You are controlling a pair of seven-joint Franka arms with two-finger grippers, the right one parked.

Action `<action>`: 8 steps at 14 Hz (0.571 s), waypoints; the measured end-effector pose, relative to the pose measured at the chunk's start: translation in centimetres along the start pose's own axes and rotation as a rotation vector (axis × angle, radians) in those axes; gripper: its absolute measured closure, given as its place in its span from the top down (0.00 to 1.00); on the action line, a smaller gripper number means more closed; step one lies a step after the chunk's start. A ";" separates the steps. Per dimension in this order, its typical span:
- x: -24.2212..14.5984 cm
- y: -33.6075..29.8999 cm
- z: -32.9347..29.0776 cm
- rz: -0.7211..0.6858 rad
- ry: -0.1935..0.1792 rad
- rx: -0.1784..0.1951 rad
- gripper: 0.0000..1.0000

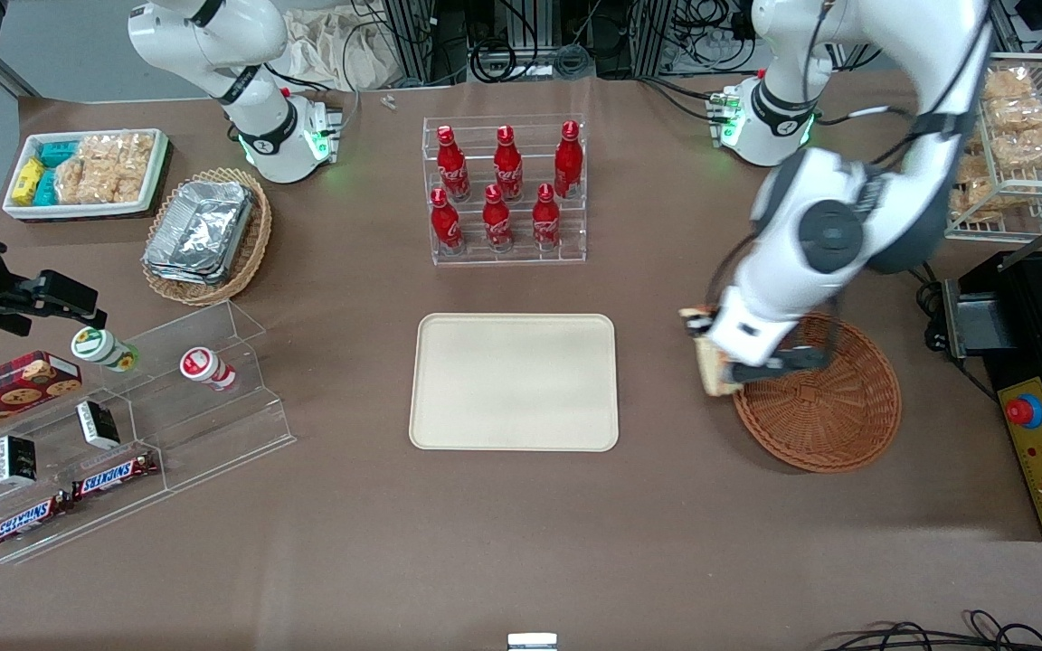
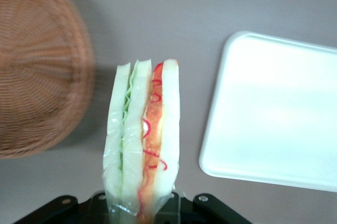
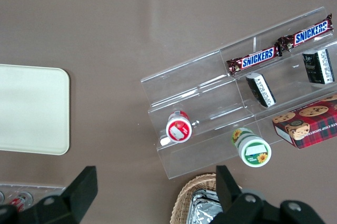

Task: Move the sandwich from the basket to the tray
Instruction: 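Carry the held sandwich over to the cream tray, then lower the sandwich onto the tray and open the left gripper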

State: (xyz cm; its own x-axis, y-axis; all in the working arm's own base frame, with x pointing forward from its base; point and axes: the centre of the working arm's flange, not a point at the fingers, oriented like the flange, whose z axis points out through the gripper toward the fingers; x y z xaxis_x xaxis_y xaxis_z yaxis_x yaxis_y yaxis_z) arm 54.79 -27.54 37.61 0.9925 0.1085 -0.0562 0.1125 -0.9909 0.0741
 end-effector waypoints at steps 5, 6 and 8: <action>-2.6 9.1 6.9 0.165 0.053 0.025 0.21; -2.6 10.3 8.9 0.171 0.072 0.039 0.21; -1.9 11.8 12.8 0.177 0.071 0.046 0.21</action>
State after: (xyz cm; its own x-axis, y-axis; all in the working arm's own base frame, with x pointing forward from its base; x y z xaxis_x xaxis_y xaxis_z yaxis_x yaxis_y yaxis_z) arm 53.60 -40.48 25.82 0.9977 -0.0636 0.0246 -0.0643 -0.9975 0.0306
